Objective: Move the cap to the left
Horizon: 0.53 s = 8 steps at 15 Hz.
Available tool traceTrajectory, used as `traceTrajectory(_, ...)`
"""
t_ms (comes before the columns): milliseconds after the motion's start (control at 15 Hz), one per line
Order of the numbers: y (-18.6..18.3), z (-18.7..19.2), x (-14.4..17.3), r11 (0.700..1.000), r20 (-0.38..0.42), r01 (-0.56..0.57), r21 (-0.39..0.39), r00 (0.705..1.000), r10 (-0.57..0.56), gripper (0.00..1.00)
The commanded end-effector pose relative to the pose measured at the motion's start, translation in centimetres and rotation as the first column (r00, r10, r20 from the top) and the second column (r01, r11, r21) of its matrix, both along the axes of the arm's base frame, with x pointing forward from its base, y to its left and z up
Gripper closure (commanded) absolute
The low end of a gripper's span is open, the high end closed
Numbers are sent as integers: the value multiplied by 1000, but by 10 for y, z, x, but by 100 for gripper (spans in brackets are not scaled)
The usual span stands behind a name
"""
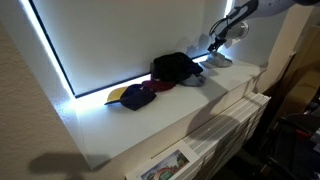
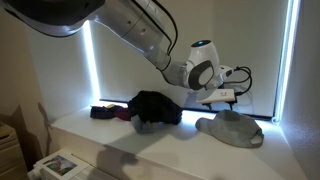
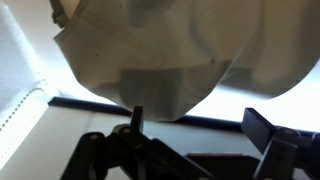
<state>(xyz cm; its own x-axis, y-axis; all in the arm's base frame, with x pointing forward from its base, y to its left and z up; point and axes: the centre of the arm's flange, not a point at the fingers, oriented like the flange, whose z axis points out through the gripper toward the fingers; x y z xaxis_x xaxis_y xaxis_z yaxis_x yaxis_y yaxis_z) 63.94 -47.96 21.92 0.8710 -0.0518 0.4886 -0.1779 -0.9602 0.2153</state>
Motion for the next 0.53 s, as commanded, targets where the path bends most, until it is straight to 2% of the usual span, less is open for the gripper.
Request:
traceTrajectory(0, -26, -21, 8, 982, -64, -141, 123, 987, 150, 0)
traceTrajectory(67, 0, -9, -1, 994, -40, -82, 70, 996, 85, 0)
traceTrajectory(400, -1, -13, 0, 993, -51, -86, 76, 995, 90, 0)
traceTrajectory(467, -4, -18, 2, 988, -54, -100, 116, 993, 107, 0)
